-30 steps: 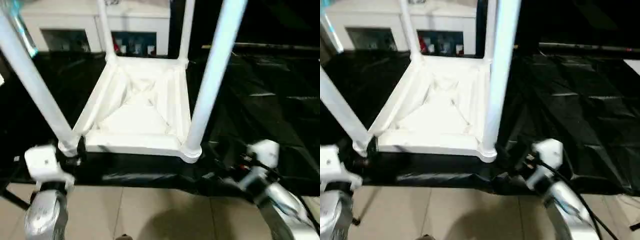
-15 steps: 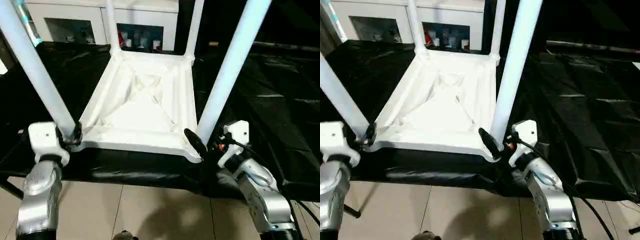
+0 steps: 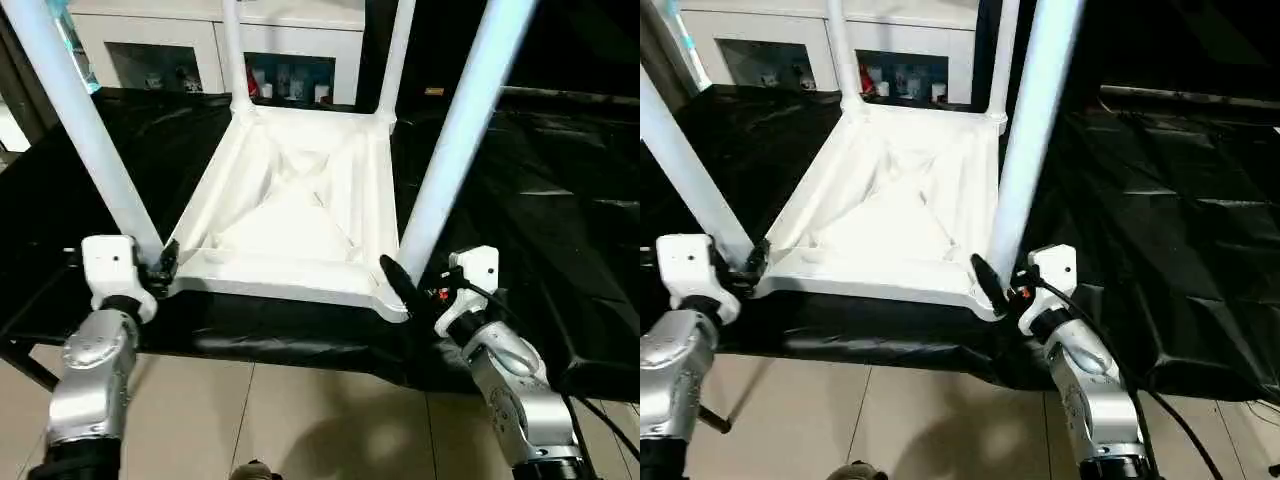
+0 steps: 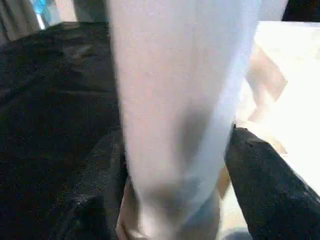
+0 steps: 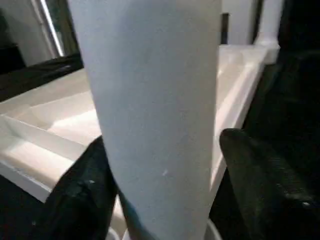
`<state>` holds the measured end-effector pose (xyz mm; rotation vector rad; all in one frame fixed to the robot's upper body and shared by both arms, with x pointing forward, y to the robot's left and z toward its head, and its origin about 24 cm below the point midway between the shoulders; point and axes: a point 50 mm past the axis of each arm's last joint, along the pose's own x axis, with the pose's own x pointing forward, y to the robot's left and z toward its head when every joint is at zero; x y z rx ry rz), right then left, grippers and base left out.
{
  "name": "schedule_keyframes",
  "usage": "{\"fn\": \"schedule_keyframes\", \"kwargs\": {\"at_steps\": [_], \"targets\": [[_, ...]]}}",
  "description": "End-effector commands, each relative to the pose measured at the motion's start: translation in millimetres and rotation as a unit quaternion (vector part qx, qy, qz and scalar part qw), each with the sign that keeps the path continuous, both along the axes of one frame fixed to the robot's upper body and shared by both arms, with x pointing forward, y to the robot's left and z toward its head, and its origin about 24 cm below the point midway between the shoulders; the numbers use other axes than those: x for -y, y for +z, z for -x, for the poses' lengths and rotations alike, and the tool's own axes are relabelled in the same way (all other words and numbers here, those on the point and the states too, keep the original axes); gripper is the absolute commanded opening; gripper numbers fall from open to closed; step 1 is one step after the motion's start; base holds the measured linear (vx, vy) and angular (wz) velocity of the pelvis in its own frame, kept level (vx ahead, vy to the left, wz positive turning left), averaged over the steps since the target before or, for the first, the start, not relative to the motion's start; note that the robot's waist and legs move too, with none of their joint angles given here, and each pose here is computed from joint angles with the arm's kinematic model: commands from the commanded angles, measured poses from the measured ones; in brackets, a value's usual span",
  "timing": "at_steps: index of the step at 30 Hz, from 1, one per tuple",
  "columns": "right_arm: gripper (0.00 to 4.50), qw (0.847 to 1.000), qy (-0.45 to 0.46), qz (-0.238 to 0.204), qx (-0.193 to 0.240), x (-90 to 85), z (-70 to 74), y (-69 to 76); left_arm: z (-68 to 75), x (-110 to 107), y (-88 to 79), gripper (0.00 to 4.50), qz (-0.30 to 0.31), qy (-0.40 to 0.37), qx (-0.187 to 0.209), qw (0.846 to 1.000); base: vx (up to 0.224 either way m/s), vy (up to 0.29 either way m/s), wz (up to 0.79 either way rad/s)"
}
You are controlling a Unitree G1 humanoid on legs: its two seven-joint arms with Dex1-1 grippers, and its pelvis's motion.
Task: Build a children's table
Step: Flip table
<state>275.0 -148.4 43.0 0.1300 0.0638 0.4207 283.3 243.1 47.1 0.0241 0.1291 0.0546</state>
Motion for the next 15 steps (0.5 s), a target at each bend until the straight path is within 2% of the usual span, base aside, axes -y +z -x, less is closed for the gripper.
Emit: {"fn": "schedule_keyframes", "kwargs": {"at_steps": [1, 3, 4, 5, 6, 9, 15], "targets": [[2.86, 0.999, -0.027, 0.008, -0.019, 7.9, -4.0, -3.6, -0.6, 6, -1.8, 2.82, 0.000, -0.017, -0.006, 1.000, 0.000, 0.000, 0.00], [2.81, 0.999, -0.027, 0.007, -0.028, 6.9, -5.7, -5.4, -2.3, 9, -1.7, 2.72, 0.002, -0.028, -0.005, 1.000, 0.000, 0.000, 0.00], [2.65, 0.999, -0.027, 0.005, -0.032, 6.2, -6.1, -6.4, -2.9, 10, -1.7, 2.48, 0.002, -0.034, -0.005, 0.999, 0.000, 0.000, 0.00], [2.65, 0.999, -0.026, 0.005, -0.037, 5.3, -6.4, -7.6, -3.5, 11, -1.6, 2.48, 0.003, -0.039, -0.007, 0.999, 0.000, 0.000, 0.00], [2.42, 0.999, -0.023, 0.006, -0.040, 4.1, -6.7, -8.8, -4.1, 12, -1.3, 2.35, 0.003, -0.044, -0.007, 0.999, 0.000, 0.000, 0.00], [2.31, 0.999, -0.022, 0.009, -0.042, 1.4, -8.8, -9.7, -6.3, 13, -0.3, 2.20, 0.005, -0.052, -0.008, 0.999, 0.000, 0.000, 0.00], [2.01, 0.998, -0.051, 0.005, -0.040, 5.3, -17.0, -6.6, -12.9, 26, 0.5, 2.13, 0.014, -0.054, -0.009, 0.998, 0.000, 0.000, 0.00]]}}
